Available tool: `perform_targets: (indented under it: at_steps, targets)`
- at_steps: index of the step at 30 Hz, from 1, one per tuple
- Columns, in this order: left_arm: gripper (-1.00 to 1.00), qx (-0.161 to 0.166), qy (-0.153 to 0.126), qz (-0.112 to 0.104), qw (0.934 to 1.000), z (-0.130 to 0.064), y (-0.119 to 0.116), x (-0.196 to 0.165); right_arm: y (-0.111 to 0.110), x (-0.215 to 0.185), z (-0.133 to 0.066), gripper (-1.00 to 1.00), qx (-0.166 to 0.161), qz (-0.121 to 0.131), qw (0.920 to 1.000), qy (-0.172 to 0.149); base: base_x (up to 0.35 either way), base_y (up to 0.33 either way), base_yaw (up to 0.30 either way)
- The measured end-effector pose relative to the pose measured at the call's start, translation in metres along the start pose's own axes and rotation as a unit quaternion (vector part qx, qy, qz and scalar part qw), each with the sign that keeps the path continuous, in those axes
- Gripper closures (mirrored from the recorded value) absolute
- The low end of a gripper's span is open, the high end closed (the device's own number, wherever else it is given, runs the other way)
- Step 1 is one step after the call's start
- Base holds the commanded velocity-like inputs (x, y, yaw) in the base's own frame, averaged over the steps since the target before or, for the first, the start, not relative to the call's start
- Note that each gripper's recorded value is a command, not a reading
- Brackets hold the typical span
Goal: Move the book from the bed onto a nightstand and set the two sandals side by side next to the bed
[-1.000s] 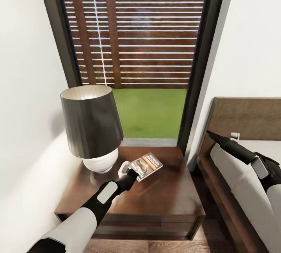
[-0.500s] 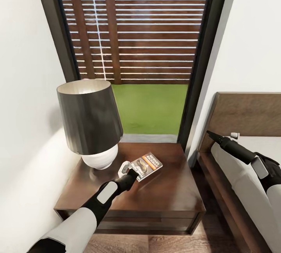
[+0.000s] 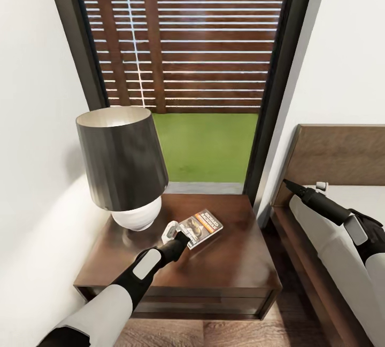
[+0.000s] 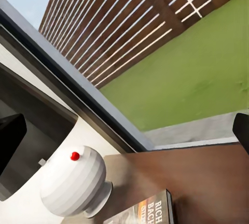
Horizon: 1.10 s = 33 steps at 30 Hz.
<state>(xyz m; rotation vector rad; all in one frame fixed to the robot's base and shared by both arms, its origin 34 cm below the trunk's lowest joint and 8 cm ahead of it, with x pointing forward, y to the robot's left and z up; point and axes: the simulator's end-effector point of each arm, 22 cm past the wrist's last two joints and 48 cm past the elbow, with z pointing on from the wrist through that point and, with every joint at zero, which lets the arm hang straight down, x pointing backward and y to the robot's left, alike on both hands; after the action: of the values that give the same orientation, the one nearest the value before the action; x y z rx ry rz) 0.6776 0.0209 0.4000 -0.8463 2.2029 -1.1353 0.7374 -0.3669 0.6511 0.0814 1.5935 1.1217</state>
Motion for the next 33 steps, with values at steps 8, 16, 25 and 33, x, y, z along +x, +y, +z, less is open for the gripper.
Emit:
perform_targets:
  at_steps: [8,16,25,33]
  targets:
    - [-1.0,0.0,0.0,0.0,1.0,0.0,-0.0003,-0.0001,0.0,0.0002,0.0001,-1.0,0.0,0.0,1.0,0.0,0.0,0.0,0.0]
    - [-1.0,0.0,0.0,0.0,1.0,0.0,-0.0001,0.0,0.0001,0.0002,0.0001,-1.0,0.0,0.0,1.0,0.0,0.0,0.0,0.0]
    - [-1.0,0.0,0.0,0.0,1.0,0.0,-0.0001,0.0,0.0,0.0003,0.0001,-1.0,0.0,0.0,1.0,0.0,-0.003,0.0,0.0]
    - [-1.0,0.0,0.0,0.0,1.0,0.0,-0.0002,-0.0001,0.0,0.0002,0.0001,-1.0,0.0,0.0,1.0,0.0,-0.138,0.0,0.0]
